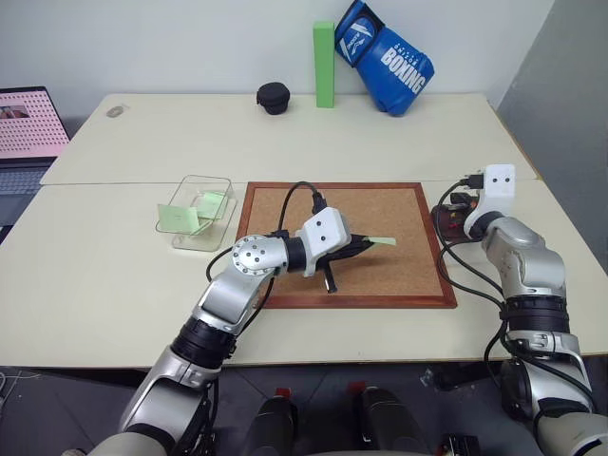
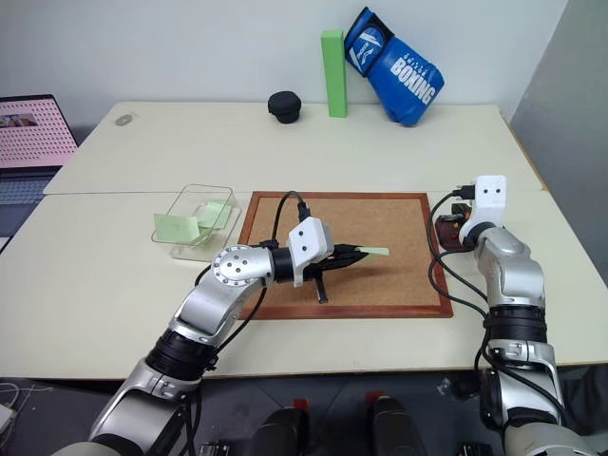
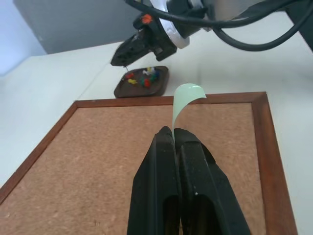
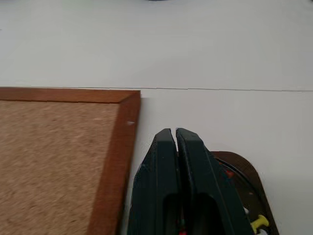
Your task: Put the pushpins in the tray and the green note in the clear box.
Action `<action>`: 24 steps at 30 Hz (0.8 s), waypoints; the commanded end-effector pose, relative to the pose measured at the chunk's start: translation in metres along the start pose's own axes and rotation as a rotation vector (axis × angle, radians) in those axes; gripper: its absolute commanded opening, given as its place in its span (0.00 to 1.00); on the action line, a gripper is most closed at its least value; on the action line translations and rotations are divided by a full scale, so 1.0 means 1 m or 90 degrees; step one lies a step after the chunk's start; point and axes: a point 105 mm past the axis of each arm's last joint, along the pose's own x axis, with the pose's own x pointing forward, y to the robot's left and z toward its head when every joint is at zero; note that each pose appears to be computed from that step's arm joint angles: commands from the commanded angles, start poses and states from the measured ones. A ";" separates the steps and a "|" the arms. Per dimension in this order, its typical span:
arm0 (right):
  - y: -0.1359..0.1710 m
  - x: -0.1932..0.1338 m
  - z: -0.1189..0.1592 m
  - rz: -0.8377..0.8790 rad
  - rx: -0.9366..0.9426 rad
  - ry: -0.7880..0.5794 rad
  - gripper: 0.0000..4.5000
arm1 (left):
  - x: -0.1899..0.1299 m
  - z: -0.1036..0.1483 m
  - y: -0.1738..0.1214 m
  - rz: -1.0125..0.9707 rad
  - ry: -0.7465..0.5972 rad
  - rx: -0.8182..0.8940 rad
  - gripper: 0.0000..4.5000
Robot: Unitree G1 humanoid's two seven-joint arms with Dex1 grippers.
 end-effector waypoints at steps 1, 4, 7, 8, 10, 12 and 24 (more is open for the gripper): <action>-0.012 0.001 0.014 -0.028 0.010 -0.023 0.13 | 0.000 0.012 0.001 0.001 -0.023 0.027 0.00; -0.016 0.002 0.011 -0.040 0.016 -0.020 0.29 | -0.001 0.012 0.001 -0.003 -0.024 0.019 0.00; -0.022 0.002 0.013 -0.056 0.006 -0.026 0.45 | -0.001 0.010 0.004 -0.002 -0.015 0.022 0.00; -0.023 0.002 0.013 -0.058 0.007 -0.028 0.52 | -0.001 0.010 0.004 -0.003 -0.016 0.021 0.00; -0.024 0.002 0.014 -0.060 0.006 -0.031 0.60 | 0.000 0.012 0.004 -0.006 -0.020 0.017 0.00; -0.025 0.001 0.015 -0.063 0.004 -0.033 0.69 | 0.001 0.013 0.004 -0.008 -0.023 0.013 0.00; 0.087 -0.053 0.032 0.343 -0.137 -0.141 0.97 | -0.034 0.017 0.068 0.213 -0.028 -0.121 0.00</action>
